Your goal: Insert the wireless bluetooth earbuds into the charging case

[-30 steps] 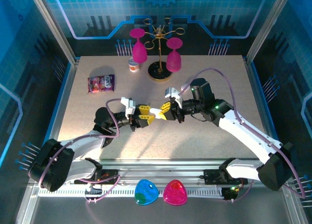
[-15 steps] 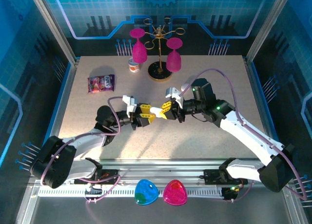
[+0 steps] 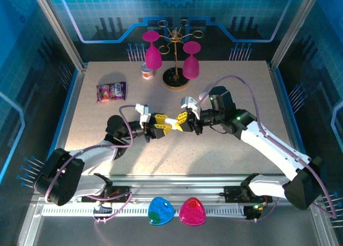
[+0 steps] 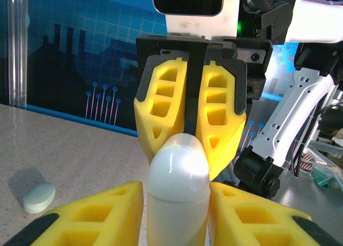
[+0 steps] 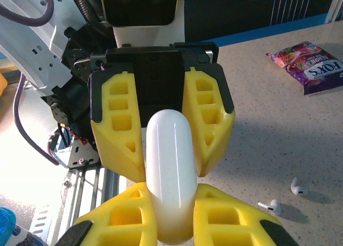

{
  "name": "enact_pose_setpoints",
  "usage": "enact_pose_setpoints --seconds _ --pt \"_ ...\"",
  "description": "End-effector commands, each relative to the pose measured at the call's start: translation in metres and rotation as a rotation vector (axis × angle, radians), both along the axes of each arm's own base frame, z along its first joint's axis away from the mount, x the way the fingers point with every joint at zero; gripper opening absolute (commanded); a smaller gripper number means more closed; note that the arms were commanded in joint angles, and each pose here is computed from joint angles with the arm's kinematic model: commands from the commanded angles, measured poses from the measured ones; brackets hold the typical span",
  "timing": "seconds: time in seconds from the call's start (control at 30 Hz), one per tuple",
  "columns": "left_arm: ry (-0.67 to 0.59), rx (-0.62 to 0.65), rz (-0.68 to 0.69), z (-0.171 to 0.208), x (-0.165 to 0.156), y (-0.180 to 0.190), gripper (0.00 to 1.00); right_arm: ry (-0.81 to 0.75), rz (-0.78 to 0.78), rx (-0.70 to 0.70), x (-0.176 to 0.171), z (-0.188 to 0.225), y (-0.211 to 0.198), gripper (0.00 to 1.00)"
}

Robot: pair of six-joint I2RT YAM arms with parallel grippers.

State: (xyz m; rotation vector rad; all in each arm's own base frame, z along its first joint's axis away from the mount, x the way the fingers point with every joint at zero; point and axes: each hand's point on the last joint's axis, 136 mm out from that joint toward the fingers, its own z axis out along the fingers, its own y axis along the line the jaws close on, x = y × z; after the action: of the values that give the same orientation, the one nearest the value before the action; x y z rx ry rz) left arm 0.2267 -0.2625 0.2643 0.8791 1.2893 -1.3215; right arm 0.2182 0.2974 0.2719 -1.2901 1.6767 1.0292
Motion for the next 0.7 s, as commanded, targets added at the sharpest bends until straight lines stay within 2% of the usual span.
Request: enact_pose_setpoints --seconds 0.0,0.1,0.2,0.37,0.67 --pt "-0.018 -0.01 -0.033 0.008 -0.003 -0.004 0.29 -0.032 0.017 0.003 -0.002 0.008 0.004 0.08" --pt "-0.017 -0.003 -0.043 0.005 -0.004 -0.005 0.13 -0.031 0.013 0.003 -0.001 0.008 0.004 0.09" --pt "-0.03 0.001 -0.051 0.003 -0.006 -0.005 0.06 -0.03 0.0 0.007 -0.001 0.01 0.003 0.17" --pt "-0.051 0.003 -0.06 0.004 -0.009 -0.004 0.05 -0.032 -0.076 0.013 0.011 0.011 -0.002 0.4" --pt "-0.082 0.003 -0.07 0.007 -0.016 -0.003 0.05 -0.03 -0.244 0.027 0.04 0.015 -0.019 0.49"
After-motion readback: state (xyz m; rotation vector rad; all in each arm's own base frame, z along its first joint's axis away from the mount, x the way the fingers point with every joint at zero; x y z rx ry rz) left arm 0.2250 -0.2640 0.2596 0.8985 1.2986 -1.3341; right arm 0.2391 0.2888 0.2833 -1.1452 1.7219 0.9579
